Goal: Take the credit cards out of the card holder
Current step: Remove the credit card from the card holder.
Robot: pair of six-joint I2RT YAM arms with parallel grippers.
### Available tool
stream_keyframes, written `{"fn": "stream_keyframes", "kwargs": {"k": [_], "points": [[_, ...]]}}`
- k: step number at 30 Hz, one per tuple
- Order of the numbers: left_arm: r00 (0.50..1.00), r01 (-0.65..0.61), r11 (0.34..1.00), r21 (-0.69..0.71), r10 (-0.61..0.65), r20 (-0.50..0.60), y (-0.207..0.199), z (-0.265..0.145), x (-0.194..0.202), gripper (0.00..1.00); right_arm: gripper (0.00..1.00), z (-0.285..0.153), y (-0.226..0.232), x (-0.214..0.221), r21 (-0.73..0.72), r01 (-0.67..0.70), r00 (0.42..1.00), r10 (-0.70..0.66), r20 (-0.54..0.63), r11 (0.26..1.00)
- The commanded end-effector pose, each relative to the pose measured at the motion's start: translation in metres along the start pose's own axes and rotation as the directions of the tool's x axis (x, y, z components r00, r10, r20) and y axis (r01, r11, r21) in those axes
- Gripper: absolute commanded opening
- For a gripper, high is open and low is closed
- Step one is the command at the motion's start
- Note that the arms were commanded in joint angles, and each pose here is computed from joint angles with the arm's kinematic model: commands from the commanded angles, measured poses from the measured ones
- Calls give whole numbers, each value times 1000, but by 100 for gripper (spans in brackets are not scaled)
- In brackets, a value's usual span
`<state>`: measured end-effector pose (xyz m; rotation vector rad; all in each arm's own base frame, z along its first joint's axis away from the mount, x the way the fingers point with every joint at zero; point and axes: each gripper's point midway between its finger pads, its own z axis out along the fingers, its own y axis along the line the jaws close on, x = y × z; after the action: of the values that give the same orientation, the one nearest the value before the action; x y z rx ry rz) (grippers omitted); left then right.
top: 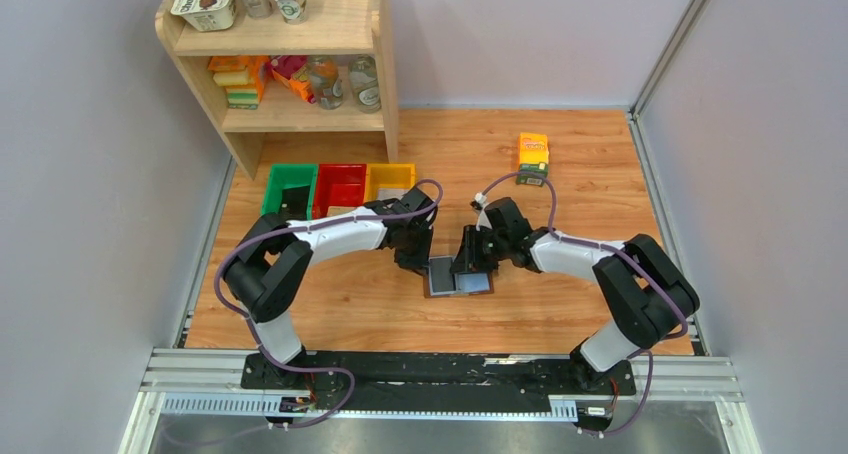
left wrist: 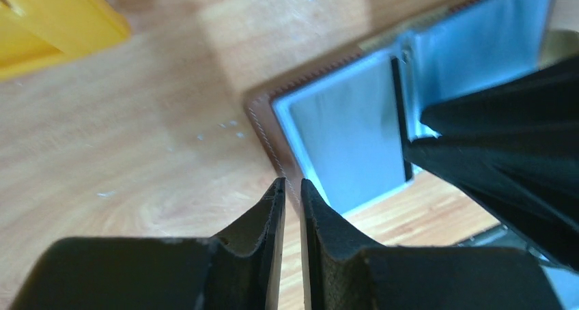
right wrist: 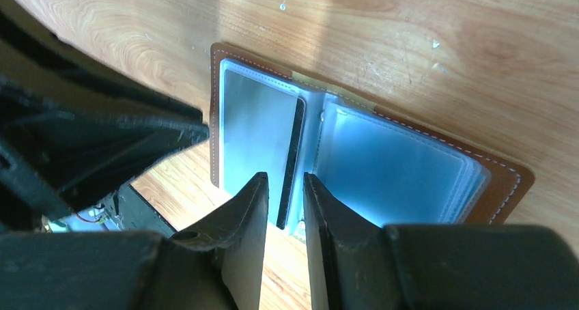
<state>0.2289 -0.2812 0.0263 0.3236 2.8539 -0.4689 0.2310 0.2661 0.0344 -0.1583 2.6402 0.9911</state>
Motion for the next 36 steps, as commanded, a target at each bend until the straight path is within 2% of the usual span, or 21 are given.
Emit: {"fn": "stream_keyframes", "kwargs": {"k": [1,6,13,21,28,36], "points": [[998,22,985,169,-31,47,-40,-21,-4,22,29,-3,5,-15,-10,-8,997,9,79,1000],[999,34,983,182,-41,35,-43,-13,-4,22,29,2,3,-13,-20,-17,997,18,69,1000],[999,43,992,121,-39,-33,-27,7,13,22,29,7,4,-8,-53,-21,999,22,34,998],[998,40,998,54,-37,-45,-8,13,25,14,29,7,15,-7,-114,-11,1000,13,19,993],[998,40,998,45,-38,-48,-5,15,27,12,28,-4,36,-12,-201,20,999,-11,46,979],[999,38,999,6,-38,-39,3,12,28,8,28,-7,41,-10,-231,31,999,-23,36,972]]}}
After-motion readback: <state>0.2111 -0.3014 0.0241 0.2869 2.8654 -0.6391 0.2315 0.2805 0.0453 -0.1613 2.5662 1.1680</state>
